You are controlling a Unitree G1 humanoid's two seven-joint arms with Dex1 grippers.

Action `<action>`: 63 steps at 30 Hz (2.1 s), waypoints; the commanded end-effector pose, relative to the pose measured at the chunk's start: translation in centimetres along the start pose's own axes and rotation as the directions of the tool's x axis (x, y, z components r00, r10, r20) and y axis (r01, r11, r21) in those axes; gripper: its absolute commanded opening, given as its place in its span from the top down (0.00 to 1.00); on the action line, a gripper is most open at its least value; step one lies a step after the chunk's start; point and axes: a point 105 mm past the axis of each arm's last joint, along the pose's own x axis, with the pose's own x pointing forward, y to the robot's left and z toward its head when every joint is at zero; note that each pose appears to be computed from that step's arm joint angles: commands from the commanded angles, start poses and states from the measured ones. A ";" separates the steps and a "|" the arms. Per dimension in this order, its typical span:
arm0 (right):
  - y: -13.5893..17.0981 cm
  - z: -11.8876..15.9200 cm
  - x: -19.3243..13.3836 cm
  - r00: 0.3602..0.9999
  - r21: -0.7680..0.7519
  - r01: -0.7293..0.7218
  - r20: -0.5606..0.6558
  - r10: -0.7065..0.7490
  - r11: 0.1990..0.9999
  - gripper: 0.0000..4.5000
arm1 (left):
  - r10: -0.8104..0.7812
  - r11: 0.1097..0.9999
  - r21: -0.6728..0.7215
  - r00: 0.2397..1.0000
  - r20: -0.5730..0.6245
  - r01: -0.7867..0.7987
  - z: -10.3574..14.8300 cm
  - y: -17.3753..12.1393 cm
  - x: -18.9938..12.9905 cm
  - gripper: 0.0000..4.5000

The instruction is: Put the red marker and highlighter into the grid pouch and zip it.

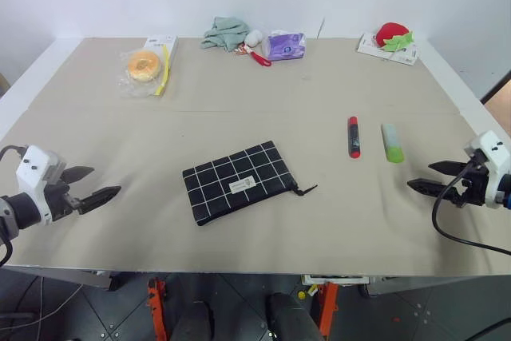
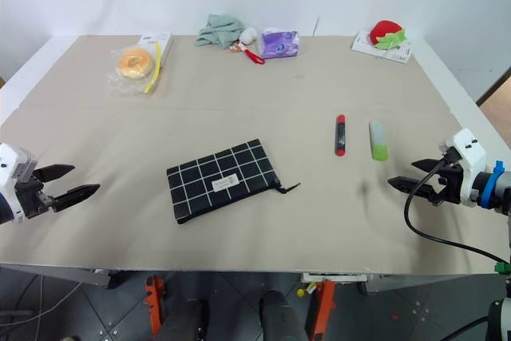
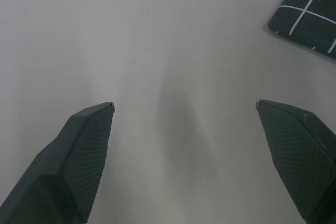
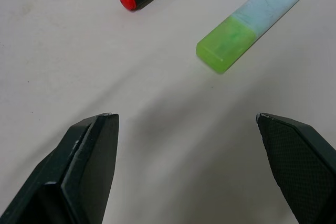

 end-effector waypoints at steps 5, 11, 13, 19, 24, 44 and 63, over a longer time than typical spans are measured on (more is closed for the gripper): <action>-0.2 2.0 -0.7 0.997 -0.032 0.027 0.068 -0.025 0.999 0.00 | 0.022 0.999 0.048 1.000 0.009 -0.022 0.4 0.3 0.1 0.01; -0.2 2.2 -0.6 0.997 -0.033 0.035 0.076 -0.032 0.999 0.00 | 0.022 0.999 0.047 1.000 0.009 -0.022 0.6 0.3 0.5 0.01; -0.3 2.3 -0.6 0.996 -0.037 0.040 0.081 -0.037 0.999 0.00 | 0.027 0.999 0.047 1.000 0.013 -0.028 0.8 0.5 0.6 0.01; -0.2 2.6 -0.7 0.995 -0.032 0.037 0.095 -0.033 0.999 0.00 | 0.017 0.999 0.046 1.000 0.011 -0.017 0.9 0.5 0.8 0.01; -0.3 2.5 -1.0 0.994 -0.030 0.046 0.097 -0.043 0.998 0.00 | 0.007 0.999 0.042 1.000 0.011 -0.007 0.9 0.4 1.2 0.01; 16.0 10.4 8.0 0.847 -0.132 -0.326 0.399 0.351 0.936 0.82 | -0.072 0.966 0.256 0.979 0.192 0.021 3.7 -2.1 3.2 0.00; 19.0 4.4 16.7 0.965 -0.361 -0.213 0.068 0.253 0.908 0.99 | -0.413 0.345 0.933 0.909 0.051 0.105 0.9 -9.7 7.0 0.00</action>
